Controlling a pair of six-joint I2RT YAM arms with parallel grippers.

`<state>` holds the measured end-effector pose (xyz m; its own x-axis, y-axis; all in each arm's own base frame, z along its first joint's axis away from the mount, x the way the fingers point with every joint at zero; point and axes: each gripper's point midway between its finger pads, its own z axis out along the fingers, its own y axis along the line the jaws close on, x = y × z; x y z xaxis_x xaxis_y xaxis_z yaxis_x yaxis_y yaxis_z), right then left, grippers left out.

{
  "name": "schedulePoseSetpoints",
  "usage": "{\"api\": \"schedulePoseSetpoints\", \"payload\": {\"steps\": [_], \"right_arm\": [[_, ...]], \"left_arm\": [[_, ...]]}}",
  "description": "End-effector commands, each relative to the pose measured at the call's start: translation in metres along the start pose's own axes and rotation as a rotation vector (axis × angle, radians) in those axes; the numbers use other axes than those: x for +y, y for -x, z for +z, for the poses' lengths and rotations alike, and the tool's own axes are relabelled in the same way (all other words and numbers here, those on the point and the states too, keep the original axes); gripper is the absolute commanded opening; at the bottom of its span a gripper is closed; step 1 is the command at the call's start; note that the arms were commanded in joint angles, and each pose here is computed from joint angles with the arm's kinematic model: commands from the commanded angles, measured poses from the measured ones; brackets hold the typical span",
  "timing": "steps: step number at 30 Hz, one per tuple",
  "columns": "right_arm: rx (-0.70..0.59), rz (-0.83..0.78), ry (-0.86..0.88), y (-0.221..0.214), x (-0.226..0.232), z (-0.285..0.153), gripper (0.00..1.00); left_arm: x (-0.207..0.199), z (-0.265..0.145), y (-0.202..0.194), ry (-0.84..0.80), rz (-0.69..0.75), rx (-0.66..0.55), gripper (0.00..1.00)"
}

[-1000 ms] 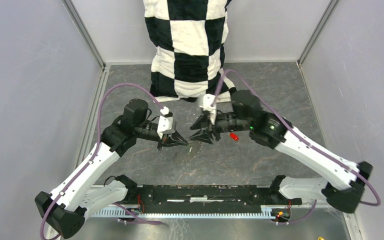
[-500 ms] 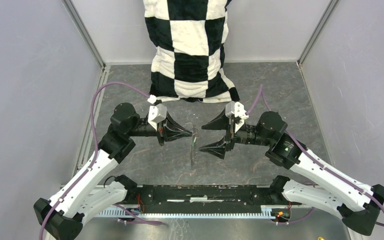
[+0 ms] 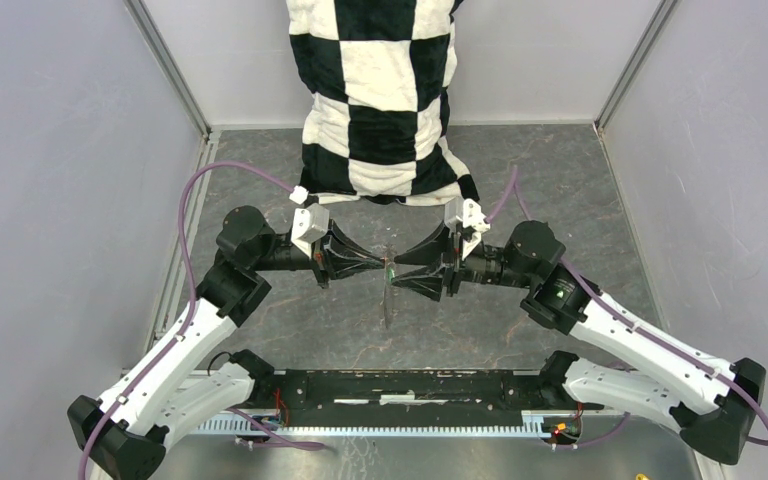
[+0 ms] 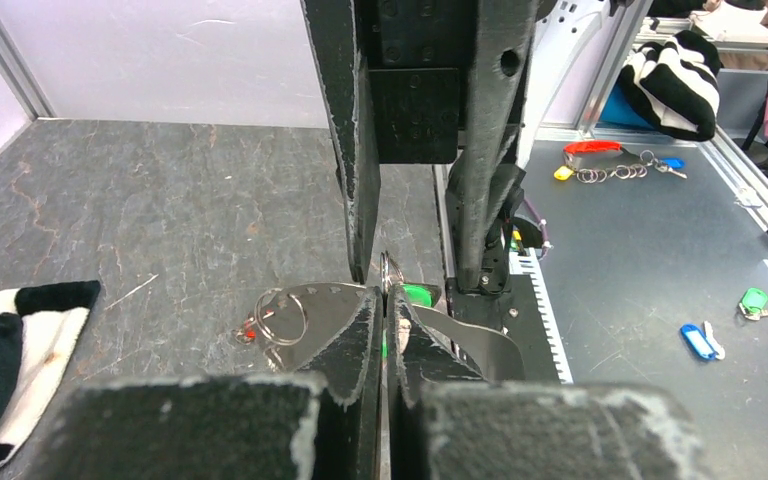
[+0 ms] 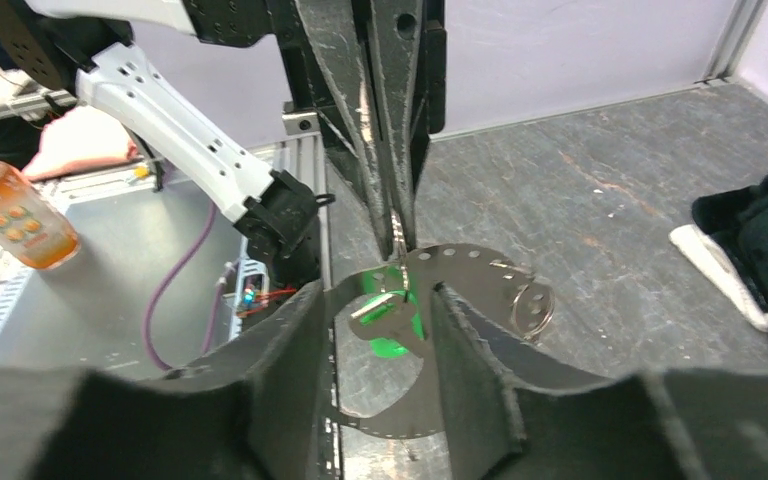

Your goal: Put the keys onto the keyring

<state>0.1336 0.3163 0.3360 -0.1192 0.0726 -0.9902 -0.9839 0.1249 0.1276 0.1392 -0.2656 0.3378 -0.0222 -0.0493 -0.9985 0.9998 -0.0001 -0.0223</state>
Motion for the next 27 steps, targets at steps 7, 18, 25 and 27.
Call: {"api": "schedulePoseSetpoints", "payload": {"steps": [7, 18, 25, 27], "right_arm": [[0.03, -0.006, -0.042, -0.002, -0.013, 0.007, 0.23], [0.04, 0.011, 0.049, -0.004, 0.0, 0.012, 0.21], [0.059, 0.014, 0.109, 0.0, 0.004, 0.021, 0.05], [0.052, 0.001, 0.129, 0.006, 0.008, 0.023, 0.01]], "left_arm": [[-0.016, -0.001, 0.023, -0.07, 0.066, -0.042, 0.02], [-0.019, -0.002, 0.024, -0.088, 0.077, -0.045, 0.02], [-0.022, -0.002, 0.023, -0.114, 0.094, -0.038, 0.02], [-0.022, -0.002, 0.021, -0.118, 0.096, -0.03, 0.02]]}}
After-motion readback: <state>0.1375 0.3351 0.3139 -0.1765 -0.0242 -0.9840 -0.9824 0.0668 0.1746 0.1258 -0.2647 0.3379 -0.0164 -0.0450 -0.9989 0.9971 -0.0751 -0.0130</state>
